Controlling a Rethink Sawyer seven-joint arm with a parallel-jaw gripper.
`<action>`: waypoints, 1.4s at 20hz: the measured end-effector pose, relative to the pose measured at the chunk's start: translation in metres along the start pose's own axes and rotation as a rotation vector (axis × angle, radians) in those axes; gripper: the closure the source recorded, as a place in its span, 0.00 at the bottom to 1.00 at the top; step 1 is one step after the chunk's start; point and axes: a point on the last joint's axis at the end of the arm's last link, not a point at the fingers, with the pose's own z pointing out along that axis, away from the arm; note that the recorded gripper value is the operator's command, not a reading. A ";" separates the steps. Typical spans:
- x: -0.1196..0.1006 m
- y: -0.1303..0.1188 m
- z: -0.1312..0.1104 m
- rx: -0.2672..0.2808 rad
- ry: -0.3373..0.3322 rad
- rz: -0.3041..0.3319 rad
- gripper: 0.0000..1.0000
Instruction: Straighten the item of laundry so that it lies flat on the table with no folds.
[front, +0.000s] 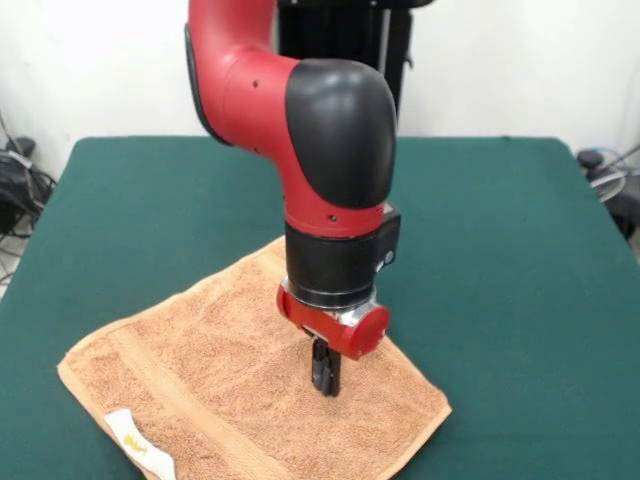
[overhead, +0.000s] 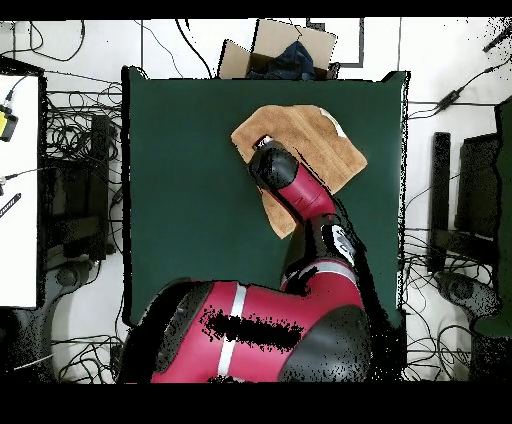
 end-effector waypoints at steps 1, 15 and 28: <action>0.001 -0.001 0.000 -0.003 -0.006 0.005 1.00; 0.005 -0.002 0.000 -0.012 -0.043 0.009 1.00; -0.005 -0.009 0.003 -0.008 -0.094 -0.161 1.00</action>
